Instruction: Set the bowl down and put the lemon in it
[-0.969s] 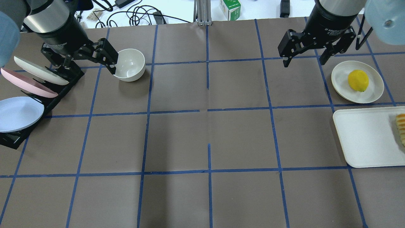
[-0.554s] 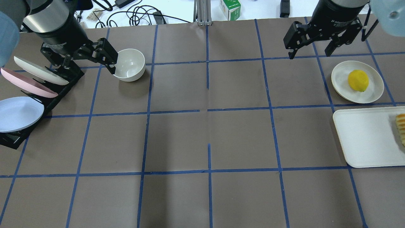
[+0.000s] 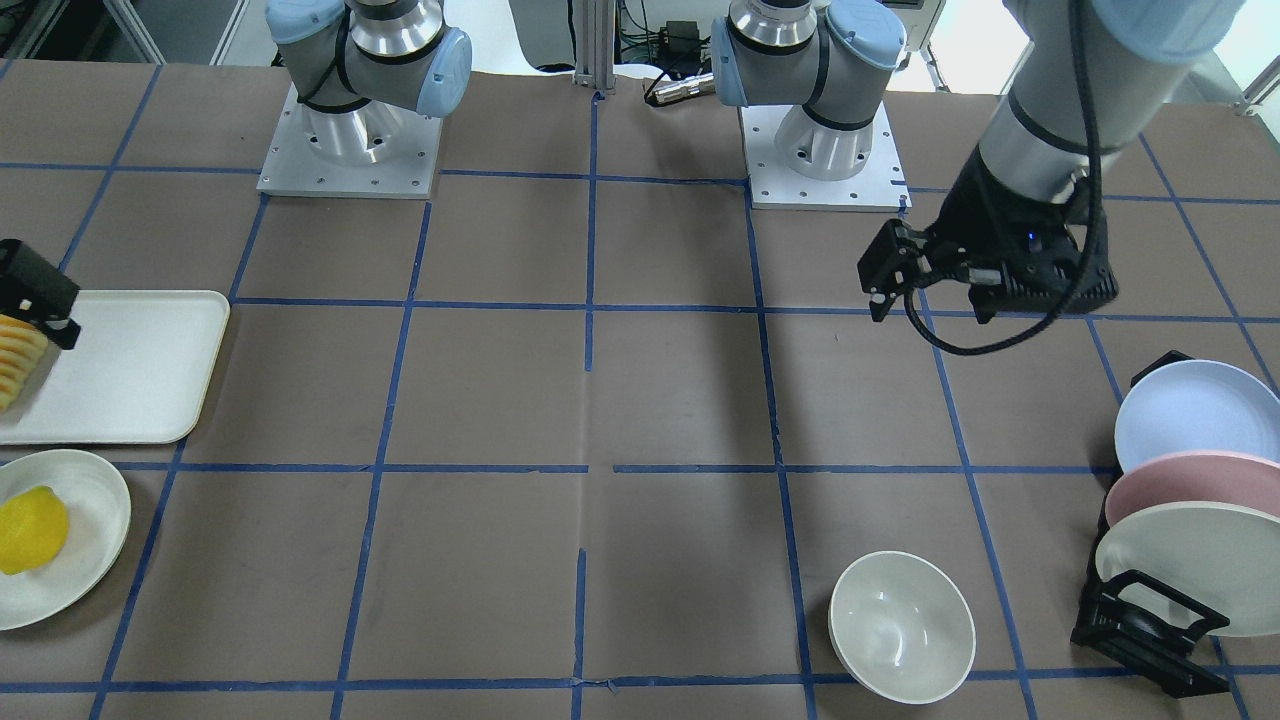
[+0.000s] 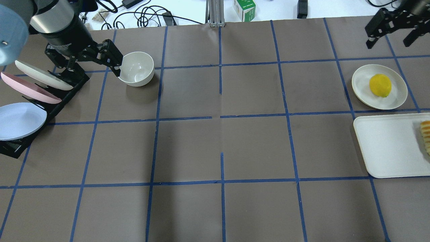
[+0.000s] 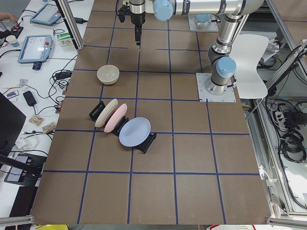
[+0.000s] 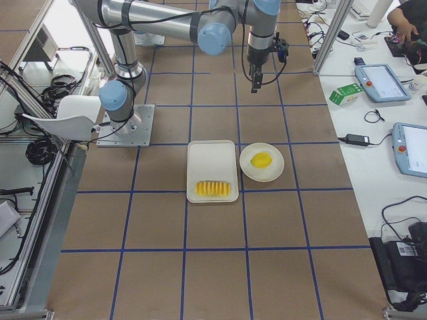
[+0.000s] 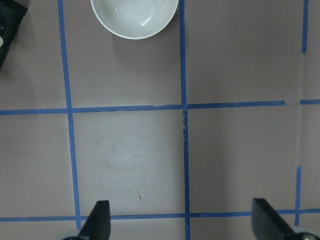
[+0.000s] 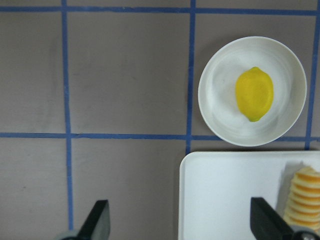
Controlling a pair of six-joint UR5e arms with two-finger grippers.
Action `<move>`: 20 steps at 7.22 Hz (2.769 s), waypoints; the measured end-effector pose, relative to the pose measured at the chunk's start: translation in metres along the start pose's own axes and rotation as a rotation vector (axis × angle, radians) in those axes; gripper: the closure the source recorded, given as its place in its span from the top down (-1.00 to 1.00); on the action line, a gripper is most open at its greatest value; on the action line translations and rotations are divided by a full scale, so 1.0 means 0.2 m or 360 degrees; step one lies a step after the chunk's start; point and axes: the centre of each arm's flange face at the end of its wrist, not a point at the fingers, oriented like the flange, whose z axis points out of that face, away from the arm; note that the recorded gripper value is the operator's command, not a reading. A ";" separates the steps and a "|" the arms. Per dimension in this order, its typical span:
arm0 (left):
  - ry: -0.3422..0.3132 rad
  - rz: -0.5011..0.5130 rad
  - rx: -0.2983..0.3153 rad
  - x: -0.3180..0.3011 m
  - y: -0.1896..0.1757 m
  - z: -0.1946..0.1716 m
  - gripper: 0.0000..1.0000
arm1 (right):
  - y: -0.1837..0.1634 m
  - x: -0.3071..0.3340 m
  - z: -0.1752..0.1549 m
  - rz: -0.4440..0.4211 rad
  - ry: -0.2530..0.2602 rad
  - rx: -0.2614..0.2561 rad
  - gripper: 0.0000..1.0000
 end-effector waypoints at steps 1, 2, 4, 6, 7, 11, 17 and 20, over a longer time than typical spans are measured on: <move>0.0005 0.0010 0.0009 -0.13 -0.17 0.18 1.00 | -0.05 0.24 0.16 -0.0067 -0.0011 -0.0027 0.99; 0.0002 0.0025 0.0031 -0.24 -0.33 0.38 1.00 | -0.14 0.45 0.39 -0.0129 -0.0014 -0.0031 0.98; -0.0001 0.0088 0.0035 -0.40 -0.59 0.71 1.00 | -0.29 0.70 0.88 -0.0198 -0.0025 -0.0043 0.98; 0.0021 0.0146 0.0027 -0.48 -0.76 0.97 1.00 | -0.33 0.75 1.17 -0.0196 -0.0088 -0.0095 0.98; 0.0046 0.0149 0.0051 -0.49 -0.83 1.06 1.00 | -0.33 0.75 1.27 -0.0190 -0.0093 -0.0089 0.86; 0.0080 0.0155 0.0042 -0.51 -0.96 1.27 -1.00 | -0.30 0.73 1.40 -0.0184 -0.0053 -0.0038 -0.62; 0.0168 0.0022 0.0017 -0.31 -0.90 1.07 -1.00 | -0.22 0.62 0.91 -0.0196 -0.0050 0.0028 -0.64; 0.0280 -0.0079 -0.0097 0.43 -0.58 0.99 -1.00 | -0.12 0.33 0.52 -0.0166 -0.0057 0.0026 -0.63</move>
